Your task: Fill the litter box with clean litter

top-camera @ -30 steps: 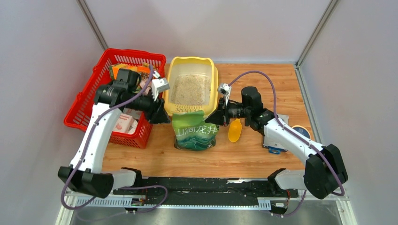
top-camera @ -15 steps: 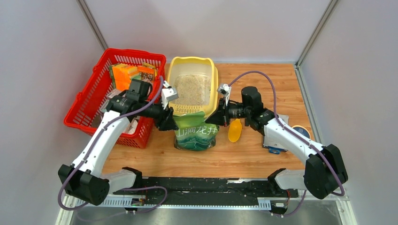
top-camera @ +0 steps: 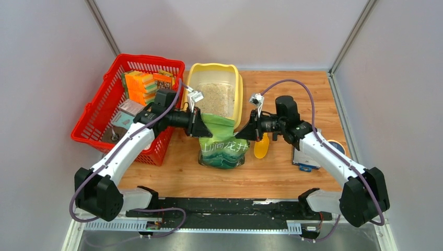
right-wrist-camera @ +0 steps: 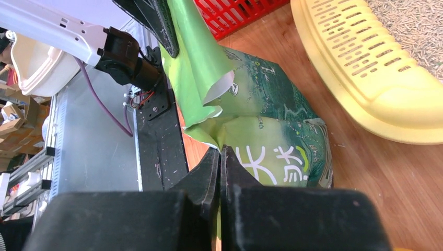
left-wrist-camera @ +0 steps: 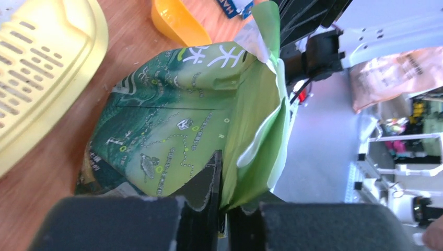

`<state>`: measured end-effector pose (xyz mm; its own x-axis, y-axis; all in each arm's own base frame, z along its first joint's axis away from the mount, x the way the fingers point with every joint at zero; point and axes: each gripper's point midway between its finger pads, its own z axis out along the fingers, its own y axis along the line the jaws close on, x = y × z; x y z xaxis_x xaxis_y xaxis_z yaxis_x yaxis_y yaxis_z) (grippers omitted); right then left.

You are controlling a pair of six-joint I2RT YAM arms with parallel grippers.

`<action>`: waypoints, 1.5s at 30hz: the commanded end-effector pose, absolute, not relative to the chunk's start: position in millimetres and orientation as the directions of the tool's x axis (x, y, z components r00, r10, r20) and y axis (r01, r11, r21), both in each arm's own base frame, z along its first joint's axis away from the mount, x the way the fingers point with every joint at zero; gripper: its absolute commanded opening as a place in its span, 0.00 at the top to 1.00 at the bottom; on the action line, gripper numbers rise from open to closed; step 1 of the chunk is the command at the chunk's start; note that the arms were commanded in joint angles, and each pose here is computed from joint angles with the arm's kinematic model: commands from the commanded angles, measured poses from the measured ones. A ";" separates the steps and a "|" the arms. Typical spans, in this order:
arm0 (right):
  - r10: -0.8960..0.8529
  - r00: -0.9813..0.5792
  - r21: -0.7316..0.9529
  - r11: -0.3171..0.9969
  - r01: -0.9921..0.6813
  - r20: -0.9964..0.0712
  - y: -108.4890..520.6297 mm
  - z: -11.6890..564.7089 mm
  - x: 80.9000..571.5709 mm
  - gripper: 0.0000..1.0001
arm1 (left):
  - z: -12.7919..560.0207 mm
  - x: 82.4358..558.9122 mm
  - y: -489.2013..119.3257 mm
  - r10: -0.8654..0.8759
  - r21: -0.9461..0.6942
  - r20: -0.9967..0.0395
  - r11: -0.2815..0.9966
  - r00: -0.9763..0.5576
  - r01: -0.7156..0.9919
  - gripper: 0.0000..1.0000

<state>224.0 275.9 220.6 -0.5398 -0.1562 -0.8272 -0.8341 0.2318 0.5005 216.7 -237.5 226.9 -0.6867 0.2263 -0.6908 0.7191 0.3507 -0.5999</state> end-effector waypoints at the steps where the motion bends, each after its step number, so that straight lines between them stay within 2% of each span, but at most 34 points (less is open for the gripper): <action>1: -0.111 -0.482 0.462 0.165 -0.871 -0.869 271.8 261.1 218.5 1.00 | 248.9 230.2 -257.1 0.124 -0.674 -0.671 0.310 -0.731 0.671 0.91; 5: -0.100 -0.506 0.485 0.175 -0.857 -0.857 271.5 259.8 220.6 0.99 | 262.6 240.4 -263.9 0.084 -0.695 -0.664 0.298 -0.743 0.654 1.00; 7: -0.086 -0.511 0.492 0.171 -0.853 -0.856 272.3 257.5 221.5 0.86 | 265.2 244.5 -265.6 0.076 -0.697 -0.663 0.299 -0.745 0.652 1.00; 8: -0.065 -0.532 0.514 0.180 -0.839 -0.845 273.3 258.2 223.3 0.72 | 266.0 246.2 -266.4 0.072 -0.699 -0.662 0.298 -0.746 0.650 1.00; 11: -0.009 -0.536 0.525 0.188 -0.830 -0.844 276.2 259.7 229.5 0.59 | 266.8 248.3 -267.3 0.058 -0.716 -0.647 0.296 -0.760 0.632 1.00; 17: 0.015 -0.548 0.539 0.202 -0.818 -0.836 278.0 252.3 236.8 0.56 | 259.2 256.0 -260.1 0.005 -0.765 -0.595 0.302 -0.804 0.568 1.00; 23: 0.033 -0.545 0.539 0.203 -0.817 -0.838 277.4 252.8 235.2 0.47 | 253.1 263.1 -254.5 -0.014 -0.773 -0.584 0.314 -0.812 0.551 1.00; 28: 0.030 -0.512 0.503 0.246 -0.828 -0.858 275.1 241.3 241.4 0.45 | 252.4 261.6 -254.6 -0.005 -0.775 -0.582 0.309 -0.813 0.552 1.00; 33: 0.054 -0.494 0.486 0.304 -0.819 -0.868 273.3 233.3 252.2 0.46 | 247.8 258.9 -253.8 0.006 -0.779 -0.572 0.311 -0.821 0.545 1.00; 45: 0.063 -0.495 0.493 0.264 -0.829 -0.867 280.2 232.1 245.1 0.50 | 241.5 268.9 -246.1 -0.015 -0.789 -0.552 0.332 -0.834 0.517 1.00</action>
